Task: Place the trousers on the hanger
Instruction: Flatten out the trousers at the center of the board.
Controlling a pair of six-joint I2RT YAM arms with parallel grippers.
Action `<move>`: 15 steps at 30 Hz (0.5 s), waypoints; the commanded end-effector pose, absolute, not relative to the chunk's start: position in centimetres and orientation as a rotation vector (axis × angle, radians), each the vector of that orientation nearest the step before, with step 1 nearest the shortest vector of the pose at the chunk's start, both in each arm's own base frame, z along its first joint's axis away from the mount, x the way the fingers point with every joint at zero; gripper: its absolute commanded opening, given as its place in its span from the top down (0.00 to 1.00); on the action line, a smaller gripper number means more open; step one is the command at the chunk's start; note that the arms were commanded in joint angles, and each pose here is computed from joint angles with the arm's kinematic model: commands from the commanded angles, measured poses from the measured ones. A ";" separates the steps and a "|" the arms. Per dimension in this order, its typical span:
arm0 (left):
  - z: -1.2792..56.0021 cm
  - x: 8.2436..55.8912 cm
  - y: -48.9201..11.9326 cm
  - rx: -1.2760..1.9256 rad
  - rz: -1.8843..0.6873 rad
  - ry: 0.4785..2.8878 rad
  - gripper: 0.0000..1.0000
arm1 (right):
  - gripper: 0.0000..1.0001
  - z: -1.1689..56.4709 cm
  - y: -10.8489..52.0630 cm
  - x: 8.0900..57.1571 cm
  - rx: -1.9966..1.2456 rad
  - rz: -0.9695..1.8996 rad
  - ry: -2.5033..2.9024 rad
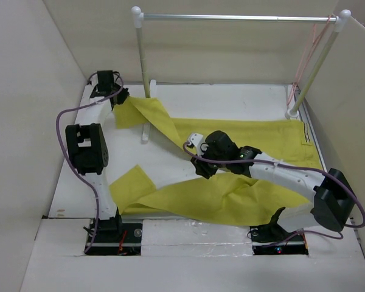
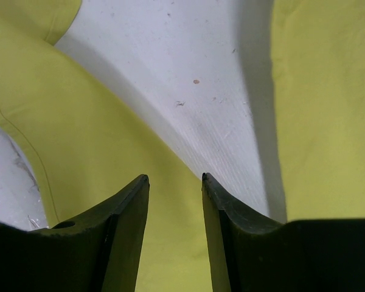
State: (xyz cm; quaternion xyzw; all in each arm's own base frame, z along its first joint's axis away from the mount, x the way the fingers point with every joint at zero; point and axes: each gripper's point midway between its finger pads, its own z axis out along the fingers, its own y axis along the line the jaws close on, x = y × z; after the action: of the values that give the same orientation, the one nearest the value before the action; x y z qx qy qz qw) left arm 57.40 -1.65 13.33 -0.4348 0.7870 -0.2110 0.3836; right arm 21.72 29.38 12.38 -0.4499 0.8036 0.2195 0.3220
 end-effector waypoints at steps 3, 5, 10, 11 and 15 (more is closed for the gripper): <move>33.9 52.0 1.1 -0.904 -0.423 1.672 1.00 | 0.54 14.7 30.3 24.2 -1.151 0.555 2.028; 31.8 49.5 2.5 -0.937 -0.327 1.664 1.00 | 0.54 14.3 30.3 24.3 -1.164 0.565 2.029; 24.6 41.2 4.4 -1.003 -0.137 1.676 1.00 | 0.54 13.0 29.6 24.6 -1.187 0.577 2.052; 22.8 40.1 5.0 -1.044 -0.126 1.688 1.00 | 0.54 12.9 29.2 24.9 -1.187 0.569 2.055; 14.7 35.4 7.8 -1.291 -0.046 1.771 0.93 | 0.54 12.5 28.4 24.9 -1.196 0.569 2.068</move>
State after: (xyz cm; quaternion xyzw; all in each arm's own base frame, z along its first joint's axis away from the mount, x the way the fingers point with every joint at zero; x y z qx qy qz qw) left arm 38.18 5.12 22.76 -0.4588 0.7000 -0.0879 0.5402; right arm 24.40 27.98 11.48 -0.4472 0.8097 0.2059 0.3193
